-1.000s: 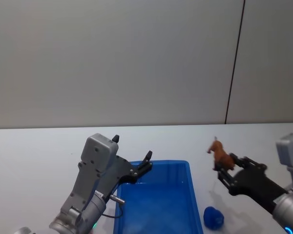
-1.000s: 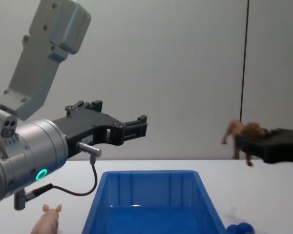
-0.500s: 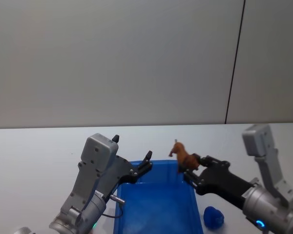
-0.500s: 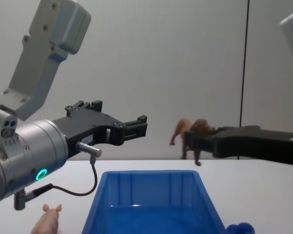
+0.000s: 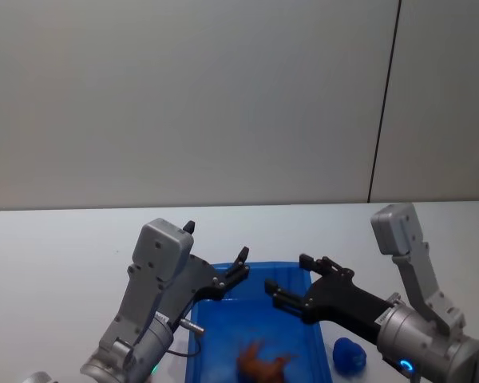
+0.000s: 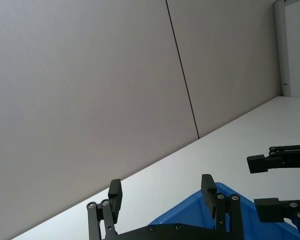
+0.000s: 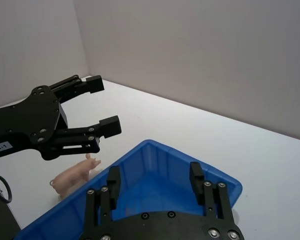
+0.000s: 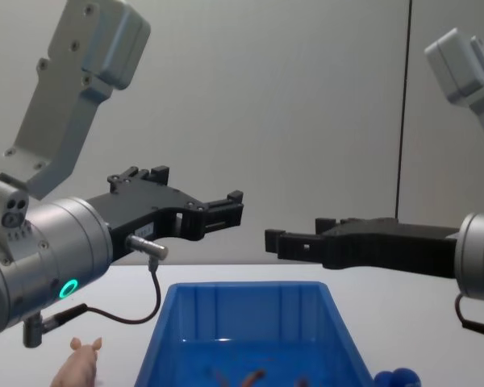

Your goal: Pick up the two dolls from the table and place them into the box.

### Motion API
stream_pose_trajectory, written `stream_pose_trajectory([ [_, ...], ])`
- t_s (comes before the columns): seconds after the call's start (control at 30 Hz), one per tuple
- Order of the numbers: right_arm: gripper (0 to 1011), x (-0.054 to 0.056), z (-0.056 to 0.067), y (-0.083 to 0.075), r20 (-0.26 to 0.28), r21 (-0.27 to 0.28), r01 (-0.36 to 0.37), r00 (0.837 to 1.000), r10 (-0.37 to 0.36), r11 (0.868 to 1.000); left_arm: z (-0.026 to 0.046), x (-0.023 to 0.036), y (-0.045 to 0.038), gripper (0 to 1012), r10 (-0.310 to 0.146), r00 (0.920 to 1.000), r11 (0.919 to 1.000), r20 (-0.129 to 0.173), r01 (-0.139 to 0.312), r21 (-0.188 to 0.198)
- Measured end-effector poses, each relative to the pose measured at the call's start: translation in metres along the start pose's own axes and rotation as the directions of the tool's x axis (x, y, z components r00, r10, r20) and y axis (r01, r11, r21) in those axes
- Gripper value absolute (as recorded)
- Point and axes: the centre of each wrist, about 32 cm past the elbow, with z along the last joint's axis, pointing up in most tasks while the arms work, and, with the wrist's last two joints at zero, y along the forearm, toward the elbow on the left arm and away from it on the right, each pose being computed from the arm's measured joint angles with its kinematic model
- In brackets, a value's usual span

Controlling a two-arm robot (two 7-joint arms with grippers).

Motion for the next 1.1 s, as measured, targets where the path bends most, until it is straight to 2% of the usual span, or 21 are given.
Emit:
stream_pose_trajectory([
  [0.17,951,0.002,-0.001,-0.002,0.007,0.008,0.019,1.0,-0.02,1.0,0.0,0.0,0.0,1002,0.0,1.0,1.0,0.0,0.0,0.0],
  [0.27,1001,0.004,-0.001,-0.006,0.009,0.012,0.035,0.999,-0.035,0.999,0.0,0.0,0.0,1002,0.0,1.0,1.0,0.0,0.0,0.0],
  [0.67,1001,0.014,-0.011,-0.034,0.007,-0.001,0.114,0.993,-0.114,0.993,0.0,0.0,0.0,1002,0.0,1.0,1.0,0.0,0.0,0.0],
  [1.1,1001,0.021,-0.029,-0.057,-0.035,-0.089,0.149,0.988,-0.152,0.985,0.0,0.0,0.0,1001,0.0,1.0,1.0,0.0,0.0,0.0],
])
